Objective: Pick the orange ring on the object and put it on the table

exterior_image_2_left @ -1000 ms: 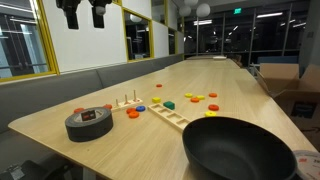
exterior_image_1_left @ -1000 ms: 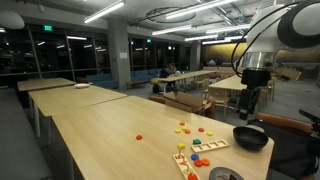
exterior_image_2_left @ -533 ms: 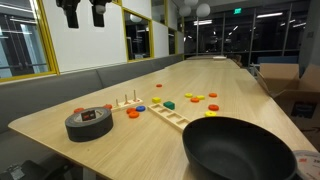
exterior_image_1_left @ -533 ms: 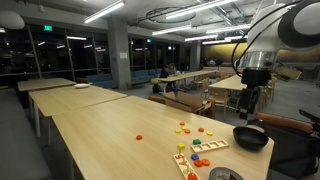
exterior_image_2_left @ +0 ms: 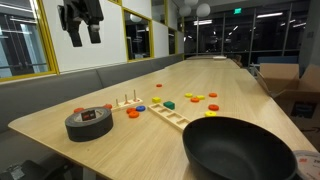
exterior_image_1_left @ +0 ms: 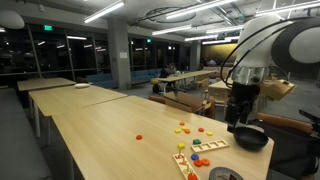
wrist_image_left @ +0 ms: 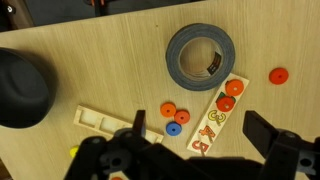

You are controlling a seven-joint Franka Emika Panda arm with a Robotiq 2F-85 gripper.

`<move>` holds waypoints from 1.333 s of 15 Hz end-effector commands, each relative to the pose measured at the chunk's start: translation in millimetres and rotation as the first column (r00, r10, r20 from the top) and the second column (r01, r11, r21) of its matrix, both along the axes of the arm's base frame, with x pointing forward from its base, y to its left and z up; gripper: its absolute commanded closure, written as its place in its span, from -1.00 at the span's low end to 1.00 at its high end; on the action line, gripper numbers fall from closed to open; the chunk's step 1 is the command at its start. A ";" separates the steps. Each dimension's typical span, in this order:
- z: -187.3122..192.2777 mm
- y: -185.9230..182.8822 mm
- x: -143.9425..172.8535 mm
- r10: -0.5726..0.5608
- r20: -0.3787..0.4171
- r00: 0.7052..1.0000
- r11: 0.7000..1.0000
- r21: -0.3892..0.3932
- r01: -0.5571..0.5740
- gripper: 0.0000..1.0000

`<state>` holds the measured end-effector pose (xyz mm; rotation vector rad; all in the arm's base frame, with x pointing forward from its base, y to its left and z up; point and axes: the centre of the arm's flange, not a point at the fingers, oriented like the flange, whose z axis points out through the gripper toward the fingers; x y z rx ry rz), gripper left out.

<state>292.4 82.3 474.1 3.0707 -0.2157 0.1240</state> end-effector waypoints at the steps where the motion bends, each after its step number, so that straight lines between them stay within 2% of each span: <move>1: -27.5 51.1 17.6 -0.073 0.028 0.997 0.996 -0.040 0.075 -1.00; 4: -54.7 80.9 23.1 -0.130 0.010 0.991 0.990 -0.045 0.131 -1.00; 8: -86.9 108.2 34.5 -0.195 -0.033 0.980 0.981 -0.005 0.195 -1.00; 12: -114.6 121.9 52.3 -0.221 -0.061 0.973 0.973 0.056 0.224 -1.00; 20: -167.3 132.7 99.8 -0.230 -0.121 0.966 0.964 0.107 0.243 -1.00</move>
